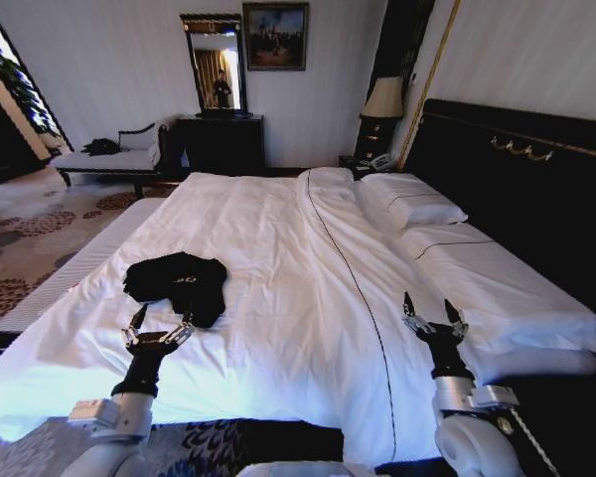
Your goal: Fold the clothes on the bed.
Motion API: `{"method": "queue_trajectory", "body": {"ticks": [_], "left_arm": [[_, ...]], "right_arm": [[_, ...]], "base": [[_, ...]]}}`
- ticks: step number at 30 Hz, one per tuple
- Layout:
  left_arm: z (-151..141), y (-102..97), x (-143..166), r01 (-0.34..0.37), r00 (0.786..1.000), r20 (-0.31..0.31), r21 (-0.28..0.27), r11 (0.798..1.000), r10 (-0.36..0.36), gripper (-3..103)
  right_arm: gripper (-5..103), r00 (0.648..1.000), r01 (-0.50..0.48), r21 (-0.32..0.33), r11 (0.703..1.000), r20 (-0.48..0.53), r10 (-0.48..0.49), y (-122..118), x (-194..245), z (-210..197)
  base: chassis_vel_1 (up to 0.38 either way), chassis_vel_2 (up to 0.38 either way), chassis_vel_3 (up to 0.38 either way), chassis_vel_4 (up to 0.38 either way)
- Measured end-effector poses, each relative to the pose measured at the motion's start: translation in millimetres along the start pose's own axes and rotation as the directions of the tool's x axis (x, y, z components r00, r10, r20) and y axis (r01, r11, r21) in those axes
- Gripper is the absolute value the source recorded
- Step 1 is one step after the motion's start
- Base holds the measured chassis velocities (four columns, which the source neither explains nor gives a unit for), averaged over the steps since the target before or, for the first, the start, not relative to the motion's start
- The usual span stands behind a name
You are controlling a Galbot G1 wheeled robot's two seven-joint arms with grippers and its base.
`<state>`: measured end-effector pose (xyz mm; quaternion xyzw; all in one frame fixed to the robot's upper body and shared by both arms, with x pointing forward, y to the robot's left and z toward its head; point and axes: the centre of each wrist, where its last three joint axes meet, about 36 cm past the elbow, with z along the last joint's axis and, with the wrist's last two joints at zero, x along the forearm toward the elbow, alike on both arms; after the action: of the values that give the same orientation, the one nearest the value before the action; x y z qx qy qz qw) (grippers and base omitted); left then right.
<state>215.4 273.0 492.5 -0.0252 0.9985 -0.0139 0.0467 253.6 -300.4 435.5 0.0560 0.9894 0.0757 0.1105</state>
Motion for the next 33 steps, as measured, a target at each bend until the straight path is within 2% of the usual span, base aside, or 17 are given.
{"method": "queue_trajectory", "body": {"ticks": [9, 33], "left_arm": [[3.6, 2.8, 0.1, 0.016, 1.000, -0.002, -0.022, 1.000, -0.016, 100], [11.3, 6.0, -0.6, 0.054, 0.998, -0.022, -0.023, 0.998, -0.055, 100]], "right_arm": [[100, 1.000, -0.021, -0.008, 1.000, -0.003, 0.021, 1.9, 1.6, 1.6], [100, 1.000, -0.028, -0.003, 1.000, -0.001, 0.028, 3.6, 3.6, 2.1]], "base": [[0.000, 0.000, 0.000, 0.000], [0.000, 0.000, 0.000, 0.000]]}}
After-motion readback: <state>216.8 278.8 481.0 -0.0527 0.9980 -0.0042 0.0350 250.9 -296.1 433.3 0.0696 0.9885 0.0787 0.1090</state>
